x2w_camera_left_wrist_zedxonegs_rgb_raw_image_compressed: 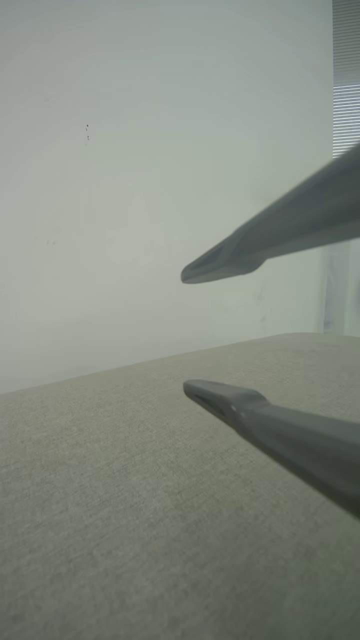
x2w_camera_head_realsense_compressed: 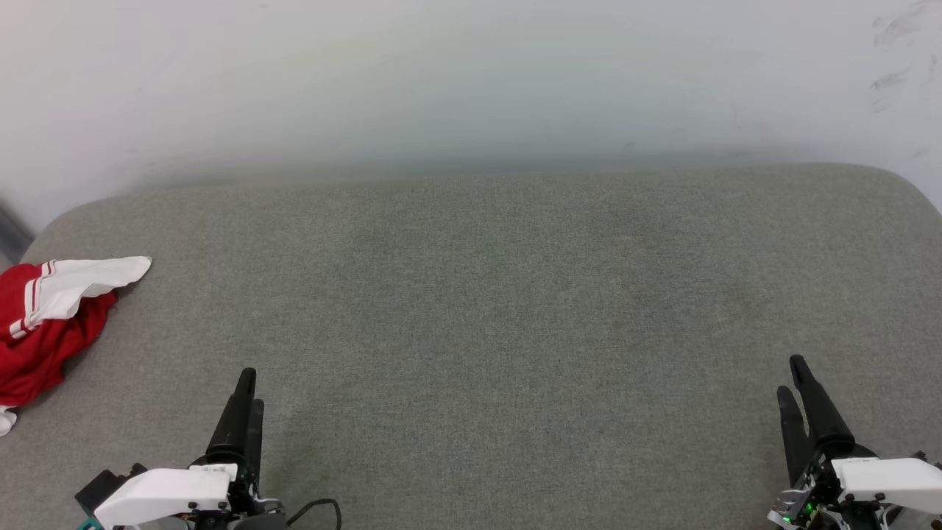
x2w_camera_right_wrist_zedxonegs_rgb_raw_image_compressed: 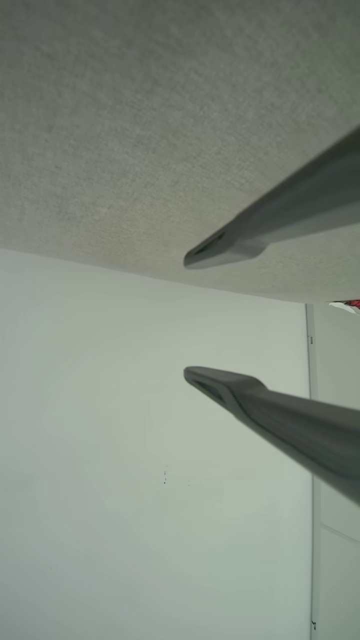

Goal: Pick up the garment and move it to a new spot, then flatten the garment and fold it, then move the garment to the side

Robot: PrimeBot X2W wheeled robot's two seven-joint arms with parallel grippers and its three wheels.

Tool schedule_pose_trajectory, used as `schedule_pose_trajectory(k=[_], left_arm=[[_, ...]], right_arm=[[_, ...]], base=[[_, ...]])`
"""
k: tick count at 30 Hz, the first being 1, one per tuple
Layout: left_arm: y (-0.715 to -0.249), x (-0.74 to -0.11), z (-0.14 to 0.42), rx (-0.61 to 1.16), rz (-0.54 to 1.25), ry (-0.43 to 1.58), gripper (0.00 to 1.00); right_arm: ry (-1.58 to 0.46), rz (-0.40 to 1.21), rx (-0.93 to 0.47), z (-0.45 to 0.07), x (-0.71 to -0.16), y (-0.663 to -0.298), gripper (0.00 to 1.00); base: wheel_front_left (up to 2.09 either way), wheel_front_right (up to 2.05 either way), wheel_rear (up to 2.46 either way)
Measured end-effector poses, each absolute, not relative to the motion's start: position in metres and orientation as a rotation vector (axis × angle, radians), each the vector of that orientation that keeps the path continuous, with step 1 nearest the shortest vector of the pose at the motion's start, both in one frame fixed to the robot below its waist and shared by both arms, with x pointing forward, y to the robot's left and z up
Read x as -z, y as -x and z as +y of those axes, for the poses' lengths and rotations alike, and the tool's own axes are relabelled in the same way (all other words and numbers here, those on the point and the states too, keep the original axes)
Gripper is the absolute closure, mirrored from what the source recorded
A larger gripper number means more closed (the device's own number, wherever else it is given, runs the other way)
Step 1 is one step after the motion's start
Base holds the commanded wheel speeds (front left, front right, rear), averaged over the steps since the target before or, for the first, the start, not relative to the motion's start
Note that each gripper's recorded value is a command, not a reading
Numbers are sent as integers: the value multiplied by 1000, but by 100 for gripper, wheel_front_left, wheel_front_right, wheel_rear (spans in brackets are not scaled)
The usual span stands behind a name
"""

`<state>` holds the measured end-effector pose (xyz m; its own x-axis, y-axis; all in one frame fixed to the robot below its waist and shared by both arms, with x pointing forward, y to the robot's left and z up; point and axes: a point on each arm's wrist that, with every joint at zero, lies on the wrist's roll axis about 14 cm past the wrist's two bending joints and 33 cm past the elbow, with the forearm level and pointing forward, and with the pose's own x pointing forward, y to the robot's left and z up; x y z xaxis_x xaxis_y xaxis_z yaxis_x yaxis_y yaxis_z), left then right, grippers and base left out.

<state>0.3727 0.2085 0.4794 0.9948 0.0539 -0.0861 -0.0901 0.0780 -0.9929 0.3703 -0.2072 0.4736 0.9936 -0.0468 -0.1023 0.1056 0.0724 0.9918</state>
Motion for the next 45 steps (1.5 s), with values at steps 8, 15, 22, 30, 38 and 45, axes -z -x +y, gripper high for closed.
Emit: schedule_pose_trajectory(k=[8,15,22,30,38,45], left_arm=[[-375,-489,215,-132,12,1331,0],[-374,-494,214,-146,18,1189,0],[-373,-498,211,-157,24,1026,0],[-370,-498,206,-161,31,838,0],[-368,-500,203,-169,28,684,0],[-366,-502,200,-168,20,569,0]], right_arm=[[-1343,9,106,-212,-485,-371,0],[-1201,-17,95,-214,-494,-369,0],[-1039,-40,64,-210,-506,-370,0],[-860,-58,26,-202,-516,-368,0],[-695,-67,-1,-194,-520,-365,0],[-579,-74,-15,-190,-522,-362,0]], base=[[0,0,0],[0,0,0],[0,0,0],[0,0,0],[0,0,0],[0,0,0]])
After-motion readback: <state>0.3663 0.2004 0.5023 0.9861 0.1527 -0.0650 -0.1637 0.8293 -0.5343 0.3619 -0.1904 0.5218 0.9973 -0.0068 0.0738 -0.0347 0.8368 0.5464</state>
